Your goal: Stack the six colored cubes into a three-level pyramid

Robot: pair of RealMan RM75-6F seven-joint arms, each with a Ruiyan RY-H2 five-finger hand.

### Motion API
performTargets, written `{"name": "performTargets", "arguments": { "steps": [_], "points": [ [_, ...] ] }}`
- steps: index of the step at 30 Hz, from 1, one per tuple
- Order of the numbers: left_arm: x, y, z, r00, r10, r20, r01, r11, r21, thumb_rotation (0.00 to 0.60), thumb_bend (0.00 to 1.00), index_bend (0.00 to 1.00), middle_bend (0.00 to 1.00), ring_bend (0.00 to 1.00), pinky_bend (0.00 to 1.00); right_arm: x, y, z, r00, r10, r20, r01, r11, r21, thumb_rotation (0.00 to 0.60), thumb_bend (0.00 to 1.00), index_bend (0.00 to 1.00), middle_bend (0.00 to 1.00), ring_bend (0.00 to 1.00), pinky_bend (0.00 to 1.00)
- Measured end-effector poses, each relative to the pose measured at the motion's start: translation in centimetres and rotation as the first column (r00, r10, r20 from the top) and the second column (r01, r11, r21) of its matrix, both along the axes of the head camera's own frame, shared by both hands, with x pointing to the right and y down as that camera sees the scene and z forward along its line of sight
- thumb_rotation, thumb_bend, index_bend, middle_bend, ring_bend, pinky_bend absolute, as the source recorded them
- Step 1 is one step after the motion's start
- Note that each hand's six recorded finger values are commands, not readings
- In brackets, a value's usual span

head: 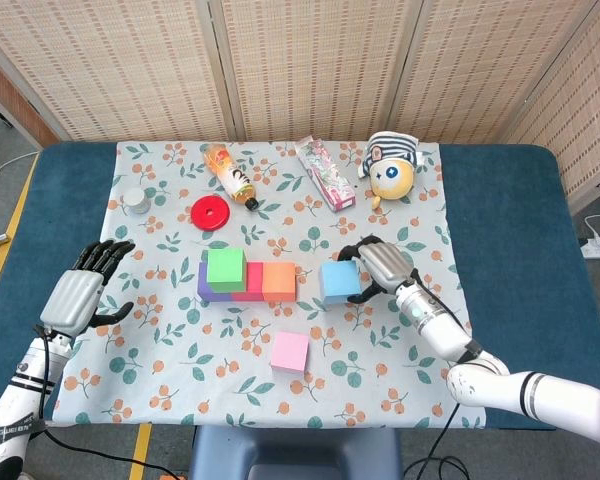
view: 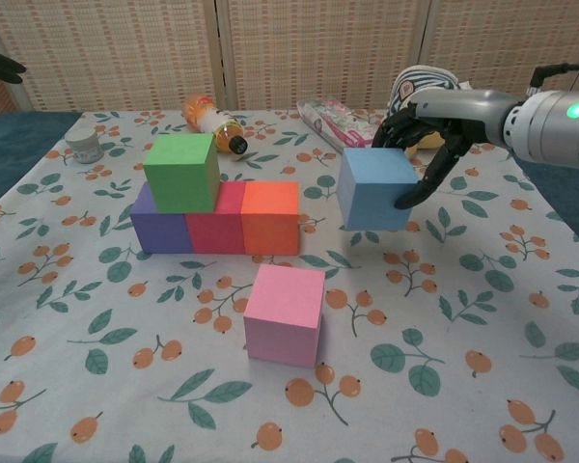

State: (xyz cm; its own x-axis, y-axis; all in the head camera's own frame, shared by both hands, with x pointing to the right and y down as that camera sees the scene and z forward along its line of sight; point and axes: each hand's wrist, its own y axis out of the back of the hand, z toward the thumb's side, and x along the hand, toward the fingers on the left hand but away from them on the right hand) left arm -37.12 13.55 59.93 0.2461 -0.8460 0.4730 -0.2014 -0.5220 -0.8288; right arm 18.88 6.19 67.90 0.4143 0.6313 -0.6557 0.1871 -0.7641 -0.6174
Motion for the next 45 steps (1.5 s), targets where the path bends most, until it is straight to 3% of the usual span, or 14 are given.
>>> {"name": "performTargets", "arguments": {
  "steps": [9,20,45],
  "points": [
    [0.3,0.0,-0.4,0.999,0.017,0.027,-0.017,1.000,0.022,0.600,0.30,0.09,0.08,0.00,0.05,-4.7,-1.9,-1.9,1.000,0.019,0.022,-0.019,1.000,-0.009,0.600,0.03,0.40,0.41,0.24,0.14],
    [0.5,0.5,-0.3,0.999,0.027,0.035,-0.028,1.000,0.011,0.600,0.29,0.09,0.08,0.00,0.05,-10.9,-2.4,-2.2,0.999,0.054,0.007,-0.054,0.998,-0.012,0.600,0.04,0.40,0.42,0.25,0.14],
    [0.5,0.4,-0.1,0.999,0.036,0.018,-0.036,0.999,0.004,0.600,0.29,0.09,0.07,0.00,0.04,-15.1,-2.4,-0.8,0.997,0.048,-0.068,-0.049,0.999,-0.021,0.600,0.04,0.40,0.42,0.25,0.14]
  ]
}}
